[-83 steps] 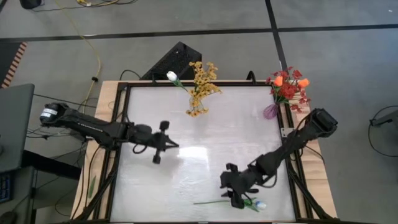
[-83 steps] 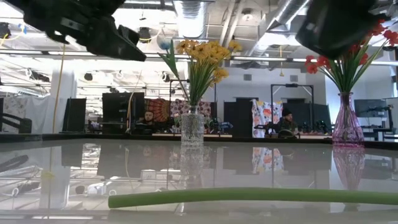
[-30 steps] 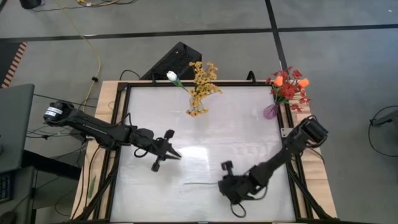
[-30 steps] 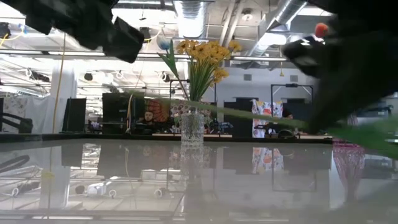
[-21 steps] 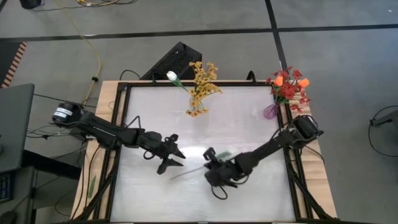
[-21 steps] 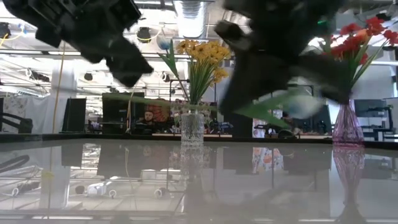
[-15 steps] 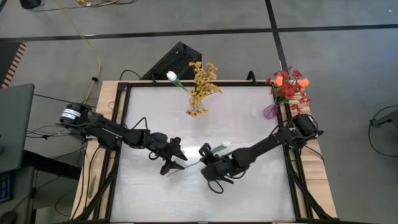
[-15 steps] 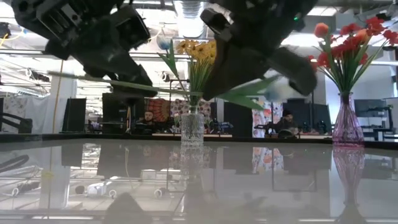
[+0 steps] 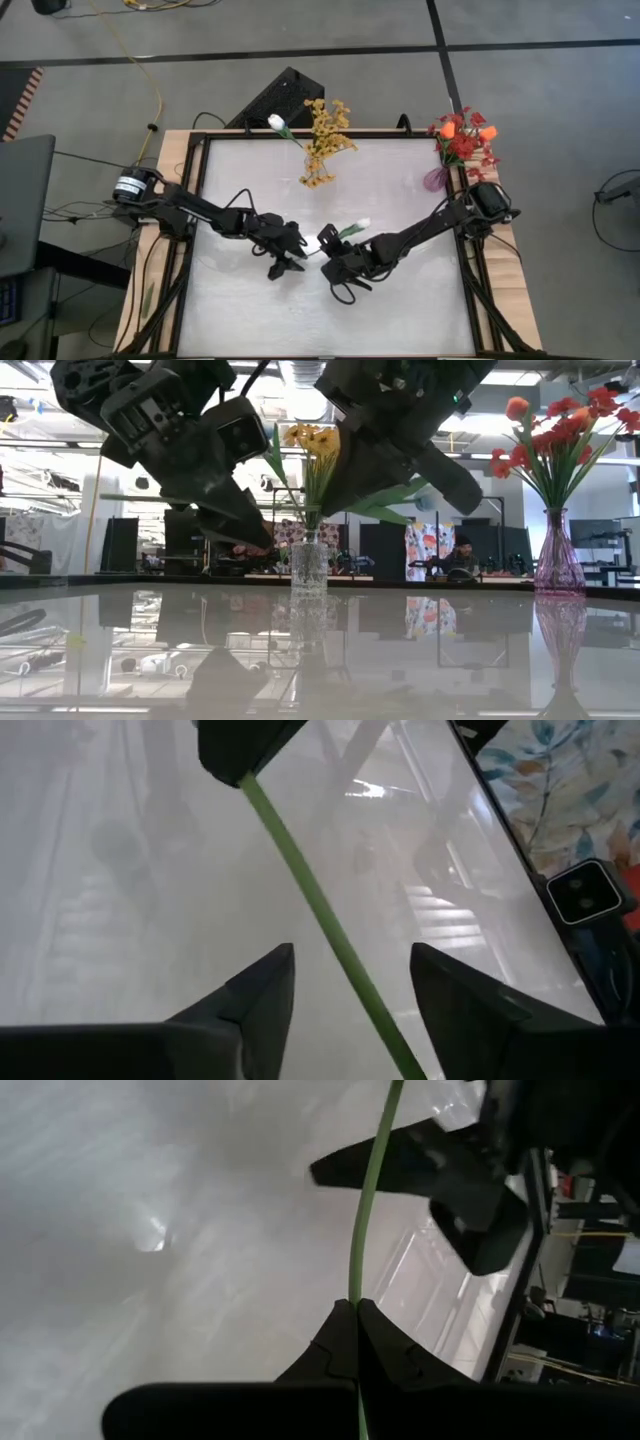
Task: Sort flowers into vase by color
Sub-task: Put the white tulip into the transparent vase
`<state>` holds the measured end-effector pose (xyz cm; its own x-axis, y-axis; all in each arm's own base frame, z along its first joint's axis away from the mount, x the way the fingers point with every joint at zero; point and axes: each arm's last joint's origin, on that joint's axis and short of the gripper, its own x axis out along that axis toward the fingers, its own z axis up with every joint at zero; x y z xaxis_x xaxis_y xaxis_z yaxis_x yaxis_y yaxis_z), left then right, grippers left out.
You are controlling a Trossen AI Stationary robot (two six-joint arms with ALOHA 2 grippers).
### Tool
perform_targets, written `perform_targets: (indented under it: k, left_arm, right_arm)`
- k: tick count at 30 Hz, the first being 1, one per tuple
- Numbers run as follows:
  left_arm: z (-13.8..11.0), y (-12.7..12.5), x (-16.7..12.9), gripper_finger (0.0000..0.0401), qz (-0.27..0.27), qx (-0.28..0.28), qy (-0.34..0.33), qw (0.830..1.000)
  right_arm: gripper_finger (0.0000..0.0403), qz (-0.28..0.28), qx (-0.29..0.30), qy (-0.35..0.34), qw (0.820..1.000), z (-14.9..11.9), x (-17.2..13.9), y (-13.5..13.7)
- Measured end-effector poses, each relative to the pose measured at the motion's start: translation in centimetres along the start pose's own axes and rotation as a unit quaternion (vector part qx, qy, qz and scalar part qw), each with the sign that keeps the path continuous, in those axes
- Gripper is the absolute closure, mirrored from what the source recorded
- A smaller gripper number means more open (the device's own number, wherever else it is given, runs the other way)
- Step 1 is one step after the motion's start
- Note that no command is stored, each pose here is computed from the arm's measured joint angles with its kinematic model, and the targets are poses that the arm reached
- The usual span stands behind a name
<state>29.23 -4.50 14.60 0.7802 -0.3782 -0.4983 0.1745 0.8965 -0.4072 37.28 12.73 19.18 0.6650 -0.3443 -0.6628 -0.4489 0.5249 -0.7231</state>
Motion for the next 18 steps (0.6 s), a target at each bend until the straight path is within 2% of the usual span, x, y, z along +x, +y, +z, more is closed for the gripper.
perform_targets:
  k: [11,15,18]
  left_arm:
    - [0.23,0.65,-0.29,0.0314,-0.004,-0.007,0.001,1.0]
    - [0.18,0.57,-0.3,0.0384,-0.019,0.003,0.007,1.0]
    - [0.11,0.57,-0.31,0.0397,-0.022,0.004,0.01,1.0]
  right_arm:
    - [0.0383,0.013,-0.002,-0.007,1.0,0.14,-0.21,0.3]
    - [0.0358,0.004,0.018,-0.017,1.0,0.33,-0.17,0.06]
    - [0.0335,-0.004,0.048,-0.028,0.998,0.53,-0.15,-0.19]
